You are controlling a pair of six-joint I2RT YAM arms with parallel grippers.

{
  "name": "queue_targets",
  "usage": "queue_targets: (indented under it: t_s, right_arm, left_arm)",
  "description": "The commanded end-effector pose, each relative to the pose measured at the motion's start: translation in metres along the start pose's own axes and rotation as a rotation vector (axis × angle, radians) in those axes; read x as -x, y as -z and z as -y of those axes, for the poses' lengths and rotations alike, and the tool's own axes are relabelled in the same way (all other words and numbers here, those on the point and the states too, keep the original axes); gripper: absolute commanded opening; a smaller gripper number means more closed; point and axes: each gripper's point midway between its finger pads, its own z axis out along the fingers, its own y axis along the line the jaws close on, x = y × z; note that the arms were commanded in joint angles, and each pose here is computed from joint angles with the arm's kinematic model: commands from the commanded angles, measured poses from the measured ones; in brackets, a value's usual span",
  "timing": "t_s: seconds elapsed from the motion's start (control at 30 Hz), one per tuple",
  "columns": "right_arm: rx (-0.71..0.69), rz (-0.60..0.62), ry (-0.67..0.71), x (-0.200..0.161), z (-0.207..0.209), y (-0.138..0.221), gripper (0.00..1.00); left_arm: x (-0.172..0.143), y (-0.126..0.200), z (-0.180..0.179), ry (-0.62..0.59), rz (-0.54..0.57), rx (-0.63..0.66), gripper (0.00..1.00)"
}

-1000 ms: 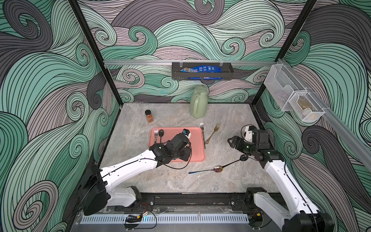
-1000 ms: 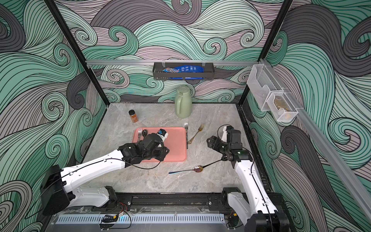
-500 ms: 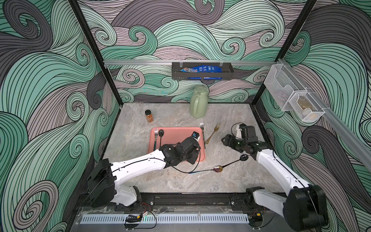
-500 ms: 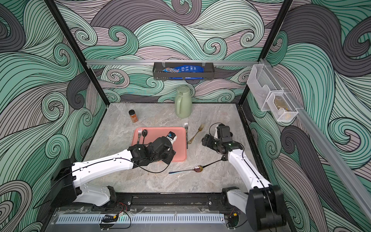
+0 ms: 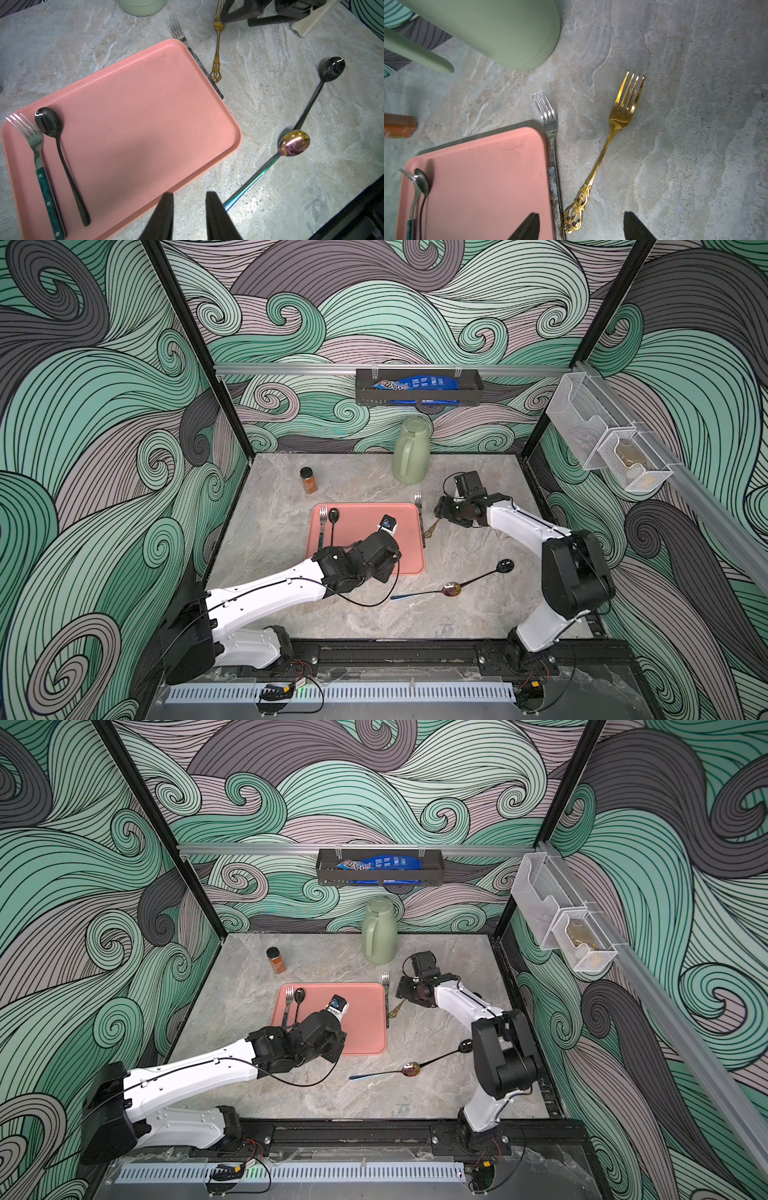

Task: Set the spoon and fork side by side
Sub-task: Pick up the fork at the center of the board.

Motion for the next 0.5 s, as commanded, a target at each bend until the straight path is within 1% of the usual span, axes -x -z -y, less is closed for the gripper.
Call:
queue_targets:
  t_s: [0.0,0.03,0.1,0.17,0.27,0.47]
  right_arm:
    - [-0.08,0.005,0.025,0.01,-0.003,-0.012,0.69]
    - [-0.112,-0.008,0.032,0.01,0.001,-0.018,0.67]
    - [-0.216,-0.008,0.039,0.014,0.013,-0.026,0.61]
    - [-0.264,0.0,0.039,0.017,0.019,-0.028,0.58]
    - [-0.25,0.017,0.037,0.02,0.015,-0.031,0.58]
    - [-0.239,-0.048,0.034,0.01,0.014,-0.054,0.58]
  left_arm:
    - [0.005,0.014,-0.013,0.005,0.034,0.04,0.3]
    - [0.004,0.015,-0.014,0.003,0.037,0.044,0.3]
    - [0.004,0.017,-0.016,-0.023,0.049,0.046,0.3]
    - [0.0,0.017,-0.021,-0.022,0.043,0.069,0.31]
    - [-0.005,0.016,-0.025,-0.021,0.03,0.086,0.31]
    - [-0.008,0.017,-0.027,-0.022,0.005,0.097,0.31]
